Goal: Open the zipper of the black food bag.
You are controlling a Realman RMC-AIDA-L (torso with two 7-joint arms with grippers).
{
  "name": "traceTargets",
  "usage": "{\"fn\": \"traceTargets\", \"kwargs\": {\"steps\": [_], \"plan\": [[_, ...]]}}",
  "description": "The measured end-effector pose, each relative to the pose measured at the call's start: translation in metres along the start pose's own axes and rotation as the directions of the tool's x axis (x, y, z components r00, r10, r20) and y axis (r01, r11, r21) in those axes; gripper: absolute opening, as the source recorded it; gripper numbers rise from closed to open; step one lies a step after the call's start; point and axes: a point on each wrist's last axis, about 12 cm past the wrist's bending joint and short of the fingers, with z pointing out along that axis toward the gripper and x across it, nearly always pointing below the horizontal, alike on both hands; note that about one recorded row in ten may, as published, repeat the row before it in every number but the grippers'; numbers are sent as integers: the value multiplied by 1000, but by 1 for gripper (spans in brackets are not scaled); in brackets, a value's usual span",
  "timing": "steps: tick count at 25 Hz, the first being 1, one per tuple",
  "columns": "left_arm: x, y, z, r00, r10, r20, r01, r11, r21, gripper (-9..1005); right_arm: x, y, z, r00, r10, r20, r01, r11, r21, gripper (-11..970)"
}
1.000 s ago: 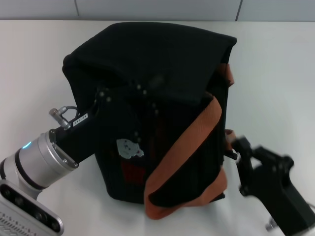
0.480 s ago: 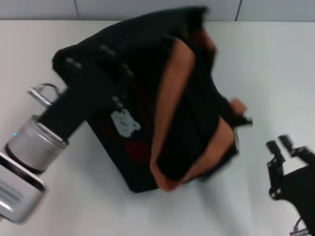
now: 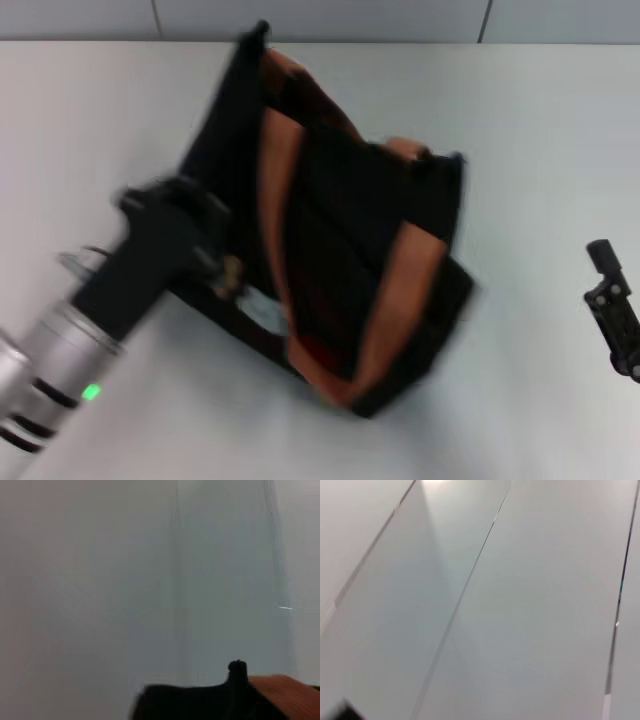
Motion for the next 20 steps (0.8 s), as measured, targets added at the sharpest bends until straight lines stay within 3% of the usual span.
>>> {"fn": "traceTargets", "kwargs": {"steps": [2, 4, 6, 8, 13, 16, 20], "plan": [[1, -11, 5, 1000, 5, -8, -4, 996, 91, 93, 3, -5, 5, 992, 124, 17, -123, 991, -50, 429], [0, -27, 19, 1000, -4, -7, 5, 975, 222, 92, 8, -13, 10, 965, 263, 9, -260, 956, -137, 497], [1, -33, 31, 1000, -25, -18, 28, 969, 246, 92, 12, -21, 15, 925, 380, -28, -376, 897, -232, 575], [1, -34, 39, 999, -33, -25, 38, 971, 236, 116, 15, -28, 21, 875, 476, -87, -475, 812, -340, 662], [-4, -19, 40, 1000, -15, 20, 11, 985, 170, 236, 10, -35, 24, 827, 537, -168, -534, 656, -533, 845], [-7, -5, 34, 999, 16, 47, -22, 991, 132, 326, 4, -36, 21, 811, 553, -191, -539, 581, -610, 844], [-10, 9, 26, 997, 52, 65, -60, 992, 114, 447, 5, -41, 24, 755, 562, -337, -612, 419, -671, 844]]}}
